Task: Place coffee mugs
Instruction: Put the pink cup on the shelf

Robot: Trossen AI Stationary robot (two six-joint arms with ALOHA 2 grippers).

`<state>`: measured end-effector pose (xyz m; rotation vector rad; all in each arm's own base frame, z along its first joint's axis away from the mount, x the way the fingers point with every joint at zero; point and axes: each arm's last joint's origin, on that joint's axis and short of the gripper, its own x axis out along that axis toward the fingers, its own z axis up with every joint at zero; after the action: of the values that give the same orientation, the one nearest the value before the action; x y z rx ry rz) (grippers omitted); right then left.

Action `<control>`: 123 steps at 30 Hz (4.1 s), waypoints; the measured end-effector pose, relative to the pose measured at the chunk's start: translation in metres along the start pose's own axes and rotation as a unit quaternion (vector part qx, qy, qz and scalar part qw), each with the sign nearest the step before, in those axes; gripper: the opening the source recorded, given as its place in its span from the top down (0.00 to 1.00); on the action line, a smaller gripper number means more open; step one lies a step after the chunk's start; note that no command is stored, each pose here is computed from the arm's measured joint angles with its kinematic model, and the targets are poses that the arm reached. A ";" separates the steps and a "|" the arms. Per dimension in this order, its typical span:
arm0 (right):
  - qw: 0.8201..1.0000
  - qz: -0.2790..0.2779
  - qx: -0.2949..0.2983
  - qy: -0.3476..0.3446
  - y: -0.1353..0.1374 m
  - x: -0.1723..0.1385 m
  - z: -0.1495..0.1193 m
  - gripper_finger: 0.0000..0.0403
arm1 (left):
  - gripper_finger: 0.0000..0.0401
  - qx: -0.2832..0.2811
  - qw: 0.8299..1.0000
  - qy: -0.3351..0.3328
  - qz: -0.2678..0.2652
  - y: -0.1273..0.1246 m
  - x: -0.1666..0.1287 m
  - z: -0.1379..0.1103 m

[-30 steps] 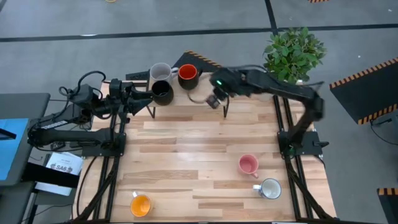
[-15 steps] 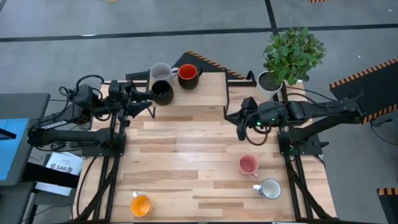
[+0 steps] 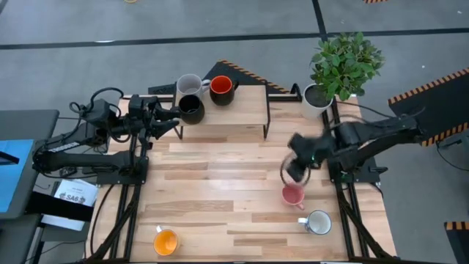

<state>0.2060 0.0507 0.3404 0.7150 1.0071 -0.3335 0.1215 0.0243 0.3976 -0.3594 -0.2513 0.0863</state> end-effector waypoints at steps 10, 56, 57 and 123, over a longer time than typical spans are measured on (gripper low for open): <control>0.977 -0.154 0.077 0.126 0.003 0.049 -0.072 0.37 | 0.57 -0.005 1.000 0.000 0.000 0.000 0.000 0.000; 0.978 -0.160 -0.076 -0.112 -0.006 -0.047 0.198 0.95 | 0.57 -0.004 1.000 -0.010 0.021 0.001 0.000 0.001; 0.977 -0.167 -0.064 -0.116 -0.012 -0.045 0.208 0.95 | 0.57 -0.004 1.000 -0.010 0.021 0.001 0.000 0.001; 0.955 -0.191 0.202 -0.109 -0.127 0.025 0.293 0.90 | 0.57 -0.017 0.999 -0.023 0.023 0.001 0.000 0.003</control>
<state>0.3373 -0.2400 0.3677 0.8266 0.8702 -0.9560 0.1207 0.0259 0.3999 -0.3970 -0.2910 0.1362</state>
